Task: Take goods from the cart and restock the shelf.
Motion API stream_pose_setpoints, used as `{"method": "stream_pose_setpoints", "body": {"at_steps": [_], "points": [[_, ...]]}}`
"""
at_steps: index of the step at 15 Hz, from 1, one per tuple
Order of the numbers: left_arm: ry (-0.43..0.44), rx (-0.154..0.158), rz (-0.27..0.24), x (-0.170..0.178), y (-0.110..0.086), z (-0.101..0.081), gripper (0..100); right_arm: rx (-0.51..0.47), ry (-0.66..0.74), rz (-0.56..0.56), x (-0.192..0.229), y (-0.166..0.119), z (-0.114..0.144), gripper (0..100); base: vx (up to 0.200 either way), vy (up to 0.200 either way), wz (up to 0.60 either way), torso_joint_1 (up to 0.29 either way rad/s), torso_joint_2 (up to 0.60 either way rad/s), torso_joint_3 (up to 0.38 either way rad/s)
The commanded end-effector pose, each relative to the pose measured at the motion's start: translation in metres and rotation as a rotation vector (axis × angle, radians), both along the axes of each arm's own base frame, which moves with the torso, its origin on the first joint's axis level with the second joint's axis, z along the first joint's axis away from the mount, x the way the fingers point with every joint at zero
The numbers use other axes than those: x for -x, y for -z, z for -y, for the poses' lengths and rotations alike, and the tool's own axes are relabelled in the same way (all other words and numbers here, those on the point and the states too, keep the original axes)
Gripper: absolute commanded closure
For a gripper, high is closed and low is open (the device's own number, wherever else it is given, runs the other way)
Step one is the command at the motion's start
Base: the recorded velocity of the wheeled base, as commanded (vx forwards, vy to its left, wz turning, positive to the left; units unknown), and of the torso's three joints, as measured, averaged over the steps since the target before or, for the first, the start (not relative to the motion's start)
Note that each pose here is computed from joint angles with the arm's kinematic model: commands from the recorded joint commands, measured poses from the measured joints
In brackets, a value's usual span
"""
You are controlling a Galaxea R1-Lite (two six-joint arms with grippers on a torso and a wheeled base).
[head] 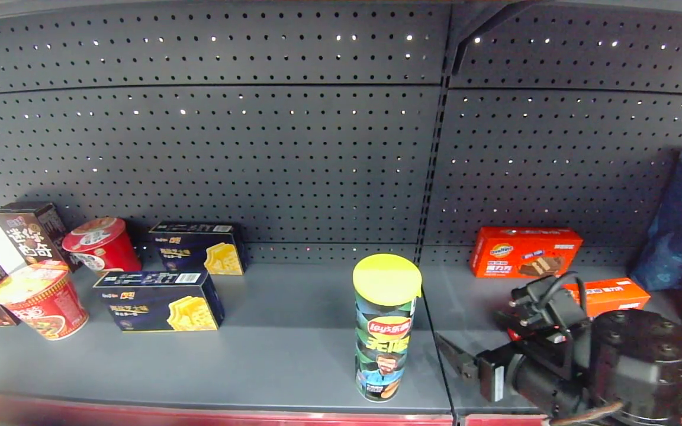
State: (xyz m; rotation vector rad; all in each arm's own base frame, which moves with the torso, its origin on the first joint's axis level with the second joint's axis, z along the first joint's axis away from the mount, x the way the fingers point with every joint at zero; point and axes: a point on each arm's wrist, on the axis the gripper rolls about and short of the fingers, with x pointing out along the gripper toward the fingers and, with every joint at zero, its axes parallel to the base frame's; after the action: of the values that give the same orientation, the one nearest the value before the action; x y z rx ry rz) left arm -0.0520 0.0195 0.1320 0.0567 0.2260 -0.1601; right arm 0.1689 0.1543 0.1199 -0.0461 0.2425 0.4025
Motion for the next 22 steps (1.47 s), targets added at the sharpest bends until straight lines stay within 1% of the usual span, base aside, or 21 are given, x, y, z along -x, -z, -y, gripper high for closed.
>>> {"method": "stream_pose_setpoints", "body": {"at_steps": [1, 2, 4, 5, 6, 7, 8, 10, 11, 12, 13, 14, 15, 16, 17, 18, 19, 20, 21, 22], "points": [[0.004, -0.003, -0.005, -0.001, 0.003, 0.0, 100, -0.015, 0.001, 0.096, 0.027, -0.026, 0.03, 0, 0.0, 0.0, 0.0, 0.0, 0.0, 0.0], [0.008, -0.001, 0.005, 0.0, 0.001, 0.0, 100, -0.014, 0.002, 0.115, 0.031, -0.034, 0.035, 0, 0.0, 0.0, 0.0, 0.0, 0.0, 0.0], [0.023, 0.004, 0.027, 0.0, -0.009, -0.001, 100, -0.004, 0.038, 0.13, 0.05, -0.053, 0.055, 0, 0.0, 0.0, 0.0, 0.0, 0.0, 0.0], [0.046, 0.008, 0.036, 0.0, -0.015, -0.002, 100, 0.003, 0.126, 0.135, 0.055, -0.055, 0.068, 0, 0.0, 0.0, 0.0, 0.0, 0.0, 0.0], [0.065, 0.01, 0.04, -0.001, -0.019, -0.003, 100, 0.004, 0.163, 0.139, 0.057, -0.055, 0.074, 0, 0.0, 0.0, 0.0, 0.0, 0.0, 0.0], [0.143, 0.01, 0.042, -0.006, -0.038, -0.006, 100, -0.002, 0.238, 0.162, 0.071, -0.058, 0.094, 0, 0.0, 0.0, 0.0, 0.0, 0.0, 0.0], [0.209, 0.007, 0.031, -0.012, -0.053, -0.006, 100, -0.005, 0.248, 0.164, 0.083, -0.059, 0.103, 0, 0.0, 0.0, 0.0, 0.0, 0.0, 0.0], [0.327, 0.011, 0.029, -0.026, -0.071, -0.003, 100, 0.012, 0.287, 0.15, 0.101, -0.056, 0.118, 0, 0.0, 0.0, 0.0, 0.0, 0.0, 0.0], [0.434, 0.02, 0.014, -0.043, -0.081, 0.007, 100, 0.002, 0.354, 0.169, 0.119, -0.053, 0.134, 0, 0.0, 0.0, 0.0, 0.0, 0.0, 0.0], [0.47, 0.027, -0.021, -0.053, -0.085, 0.016, 100, 0.008, 0.401, 0.17, 0.13, -0.044, 0.144, 0, 0.0, 0.0, 0.0, 0.0, 0.0, 0.0], [0.482, 0.041, -0.054, -0.064, -0.089, 0.028, 100, 0.014, 0.453, 0.182, 0.143, -0.031, 0.154, 0, 0.0, 0.0, 0.0, 0.0, 0.0, 0.0], [0.48, 0.049, -0.064, -0.071, -0.091, 0.034, 100, 0.024, 0.49, 0.197, 0.152, -0.023, 0.159, 0, 0.0, 0.0, 0.0, 0.0, 0.0, 0.0], [0.469, 0.067, -0.07, -0.085, -0.097, 0.049, 100, 0.039, 0.558, 0.217, 0.166, -0.011, 0.167, 0, 0.0, 0.0, 0.0, 0.0, 0.0, 0.0], [0.455, 0.082, -0.057, -0.105, -0.108, 0.067, 100, 0.043, 0.64, 0.227, 0.185, 0.008, 0.173, 0, 0.0, 0.0, 0.0, 0.0, 0.0, 0.0], [0.432, 0.089, -0.059, -0.118, -0.116, 0.077, 100, 0.043, 0.666, 0.235, 0.197, 0.022, 0.175, 0, 0.0, 0.0, 0.0, 0.0, 0.0, 0.0], [0.391, 0.078, -0.077, -0.133, -0.121, 0.085, 100, 0.062, 0.664, 0.208, 0.2, 0.03, 0.177, 0, 0.0, 0.0, 0.0, 0.0, 0.0, 0.0], [0.355, 0.076, -0.095, -0.15, -0.127, 0.092, 100, 0.064, 0.671, 0.207, 0.199, 0.031, 0.177, 0, 0.0, 0.0, 0.0, 0.0, 0.0, 0.0], [0.364, 0.089, -0.106, -0.165, -0.129, 0.096, 100, 0.063, 0.667, 0.211, 0.199, 0.032, 0.177, 0, 0.0, 0.0, 0.0, 0.0, 0.0, 0.0], [0.376, 0.106, -0.105, -0.174, -0.129, 0.097, 100, 0.068, 0.664, 0.212, 0.199, 0.032, 0.177, 0, 0.0, 0.0, 0.0, 0.0, 0.0, 0.0], [0.426, 0.147, -0.081, -0.19, -0.127, 0.097, 100, 0.075, 0.666, 0.213, 0.199, 0.032, 0.177, 0, 0.0, 0.0, 0.0, 0.0, 0.0, 0.0]]}}
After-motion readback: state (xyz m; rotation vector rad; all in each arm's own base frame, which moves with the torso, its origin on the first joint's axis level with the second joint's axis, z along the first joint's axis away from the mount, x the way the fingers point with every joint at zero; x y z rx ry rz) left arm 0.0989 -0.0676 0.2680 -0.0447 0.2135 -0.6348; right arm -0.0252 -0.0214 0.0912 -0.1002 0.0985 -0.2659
